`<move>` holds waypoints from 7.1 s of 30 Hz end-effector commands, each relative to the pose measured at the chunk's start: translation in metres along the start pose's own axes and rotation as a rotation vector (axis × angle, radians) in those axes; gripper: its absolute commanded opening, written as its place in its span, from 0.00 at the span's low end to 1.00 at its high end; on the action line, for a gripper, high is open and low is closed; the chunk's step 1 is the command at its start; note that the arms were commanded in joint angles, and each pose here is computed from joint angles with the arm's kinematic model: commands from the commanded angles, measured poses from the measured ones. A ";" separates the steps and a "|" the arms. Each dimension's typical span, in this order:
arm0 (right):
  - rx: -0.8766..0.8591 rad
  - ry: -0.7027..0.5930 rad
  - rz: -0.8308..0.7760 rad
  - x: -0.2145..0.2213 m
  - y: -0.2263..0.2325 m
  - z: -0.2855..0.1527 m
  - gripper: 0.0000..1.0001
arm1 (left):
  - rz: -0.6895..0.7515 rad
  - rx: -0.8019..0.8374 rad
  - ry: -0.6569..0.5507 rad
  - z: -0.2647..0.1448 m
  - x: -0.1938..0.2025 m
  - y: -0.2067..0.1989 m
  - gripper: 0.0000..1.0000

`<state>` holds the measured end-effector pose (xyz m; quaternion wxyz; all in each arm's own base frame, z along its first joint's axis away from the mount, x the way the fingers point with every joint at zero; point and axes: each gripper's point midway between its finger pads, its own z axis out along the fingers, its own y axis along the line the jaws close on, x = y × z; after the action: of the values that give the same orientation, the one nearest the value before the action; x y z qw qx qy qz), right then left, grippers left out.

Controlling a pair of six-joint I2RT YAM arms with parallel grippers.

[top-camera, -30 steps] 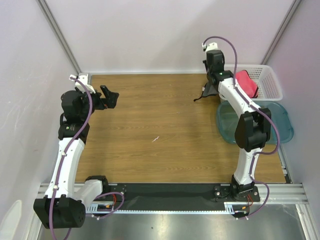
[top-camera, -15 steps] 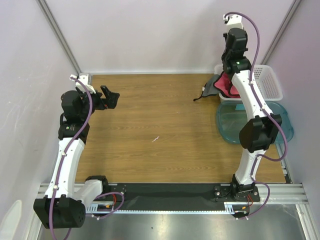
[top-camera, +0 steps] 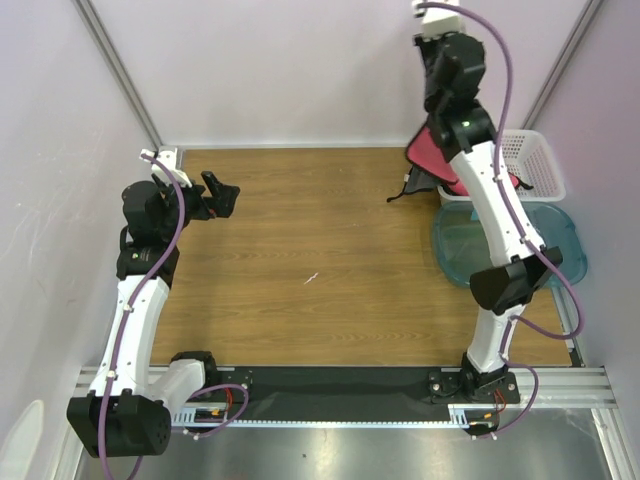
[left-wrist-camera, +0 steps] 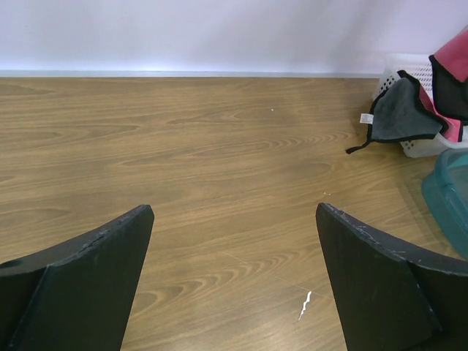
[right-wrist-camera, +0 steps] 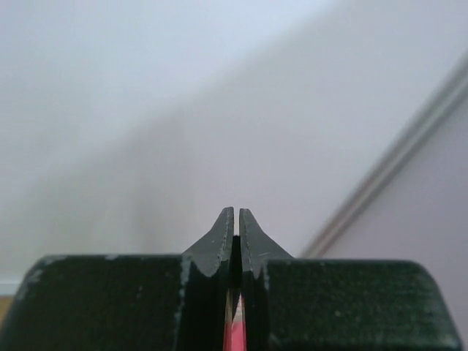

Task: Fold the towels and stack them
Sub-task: Move the towel to the center of the board, then flatten out the crumpled towel

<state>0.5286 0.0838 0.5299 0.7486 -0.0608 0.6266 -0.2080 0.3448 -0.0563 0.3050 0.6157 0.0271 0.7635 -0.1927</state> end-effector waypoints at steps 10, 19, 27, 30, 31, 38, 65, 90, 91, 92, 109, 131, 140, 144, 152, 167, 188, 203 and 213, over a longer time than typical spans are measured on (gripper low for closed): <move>-0.483 -0.112 0.067 -0.064 0.152 -0.089 0.00 | 0.027 0.012 -0.052 -0.003 -0.019 -0.004 1.00; -0.878 0.144 0.165 0.029 0.288 -0.154 0.00 | 0.020 -0.012 -0.056 -0.004 -0.020 -0.001 1.00; -1.147 0.301 0.360 0.104 0.352 -0.220 0.00 | 0.019 -0.031 -0.058 -0.004 -0.020 0.003 1.00; -1.171 0.374 0.364 0.133 0.368 -0.232 0.00 | 0.016 -0.033 -0.056 -0.004 -0.020 0.003 1.00; -1.176 0.385 0.348 0.140 0.374 -0.234 0.00 | 0.015 -0.032 -0.052 -0.003 -0.019 0.003 1.00; -1.196 0.555 0.382 0.199 0.402 -0.243 0.01 | 0.019 -0.041 -0.059 -0.005 -0.020 0.004 1.00; -0.157 0.827 0.613 0.289 0.201 -0.122 1.00 | 0.012 -0.029 -0.050 -0.003 -0.018 0.003 1.00; 0.167 0.651 0.606 0.380 0.163 -0.067 0.69 | 0.023 -0.035 -0.053 -0.004 -0.018 0.004 1.00; 0.174 0.637 0.603 0.378 0.162 -0.065 0.64 | 0.025 -0.036 -0.055 -0.004 -0.019 0.004 1.00; 0.189 0.620 0.590 0.375 0.156 -0.062 0.53 | 0.026 -0.038 -0.055 -0.004 -0.019 0.004 1.00; 0.282 0.346 0.702 0.283 0.039 -0.019 0.03 | 0.026 -0.037 -0.049 -0.003 -0.017 0.005 1.00; 0.278 0.454 0.629 0.382 -0.093 0.047 0.28 | 0.032 0.020 -0.041 -0.002 -0.016 -0.005 1.00; 0.138 0.471 0.635 0.328 -0.090 0.051 0.85 | 0.054 0.057 -0.015 0.010 -0.009 -0.032 1.00; 0.003 0.386 0.637 0.259 -0.077 0.036 0.91 | 0.057 0.019 0.047 0.023 0.014 -0.043 1.00; -0.312 0.357 0.651 0.220 0.028 -0.034 0.92 | -0.092 0.045 0.132 0.034 0.077 -0.071 0.97; -0.747 0.497 0.737 0.218 0.182 -0.149 0.90 | -0.110 0.011 0.332 0.036 0.207 -0.086 0.82; -0.668 0.617 0.697 0.268 0.182 -0.176 0.90 | 0.071 -0.166 0.574 0.040 0.303 -0.069 0.50; -0.781 0.677 0.738 0.270 0.237 -0.204 0.89 | 0.164 -0.030 0.467 0.053 0.238 -0.105 0.00; -0.665 0.697 0.823 0.275 0.214 -0.194 0.89 | 0.202 0.260 0.275 0.048 0.123 -0.184 0.00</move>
<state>0.4188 0.2151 0.1405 0.4301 0.0012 0.8542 0.2922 0.3139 -0.2493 0.1739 0.4776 0.1711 0.8439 -0.1744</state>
